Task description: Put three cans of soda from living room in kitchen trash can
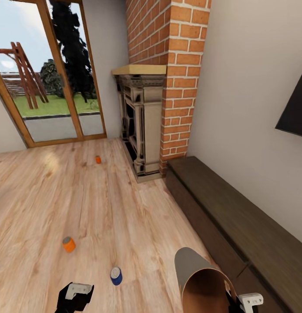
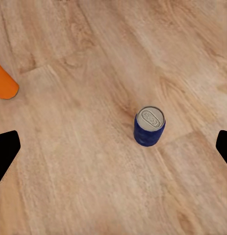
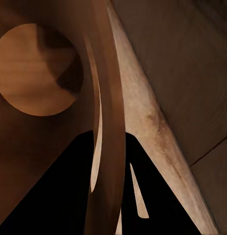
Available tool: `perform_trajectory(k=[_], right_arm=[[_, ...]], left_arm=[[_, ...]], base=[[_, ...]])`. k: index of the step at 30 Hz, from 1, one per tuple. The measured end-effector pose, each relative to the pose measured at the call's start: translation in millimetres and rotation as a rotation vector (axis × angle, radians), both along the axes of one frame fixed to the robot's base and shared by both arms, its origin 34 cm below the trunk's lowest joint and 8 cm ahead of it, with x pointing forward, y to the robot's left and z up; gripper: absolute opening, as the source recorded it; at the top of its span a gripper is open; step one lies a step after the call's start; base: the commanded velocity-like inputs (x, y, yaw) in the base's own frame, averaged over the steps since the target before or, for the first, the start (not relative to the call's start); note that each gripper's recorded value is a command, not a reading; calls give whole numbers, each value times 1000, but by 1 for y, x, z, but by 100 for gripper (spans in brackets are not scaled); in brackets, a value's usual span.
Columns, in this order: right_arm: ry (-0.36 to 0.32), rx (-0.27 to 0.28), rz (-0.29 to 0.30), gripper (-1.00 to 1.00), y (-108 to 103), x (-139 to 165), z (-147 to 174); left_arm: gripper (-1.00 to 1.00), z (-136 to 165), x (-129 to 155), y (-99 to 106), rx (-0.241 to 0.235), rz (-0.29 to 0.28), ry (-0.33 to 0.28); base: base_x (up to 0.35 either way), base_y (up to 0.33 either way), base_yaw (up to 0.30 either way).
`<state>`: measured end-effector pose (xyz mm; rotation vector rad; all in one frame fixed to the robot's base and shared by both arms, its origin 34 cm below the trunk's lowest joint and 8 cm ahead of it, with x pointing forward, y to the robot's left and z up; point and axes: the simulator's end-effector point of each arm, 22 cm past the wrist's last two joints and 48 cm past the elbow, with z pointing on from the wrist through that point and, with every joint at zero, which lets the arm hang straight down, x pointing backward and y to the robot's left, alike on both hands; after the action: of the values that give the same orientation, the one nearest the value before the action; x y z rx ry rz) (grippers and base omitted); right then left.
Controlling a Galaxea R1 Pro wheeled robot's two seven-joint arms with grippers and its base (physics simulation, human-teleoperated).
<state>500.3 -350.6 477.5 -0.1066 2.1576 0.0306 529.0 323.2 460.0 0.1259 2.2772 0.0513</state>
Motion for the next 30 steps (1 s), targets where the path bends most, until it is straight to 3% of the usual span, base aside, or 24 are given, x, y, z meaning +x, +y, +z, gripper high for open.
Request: perform_trajectory(k=[30], right_arm=[[-1, 0, 1, -100, 0, 0, 0]], left_arm=[[100, 0, 0, 0, 0, 0, -1]], base=[[137, 0, 0]])
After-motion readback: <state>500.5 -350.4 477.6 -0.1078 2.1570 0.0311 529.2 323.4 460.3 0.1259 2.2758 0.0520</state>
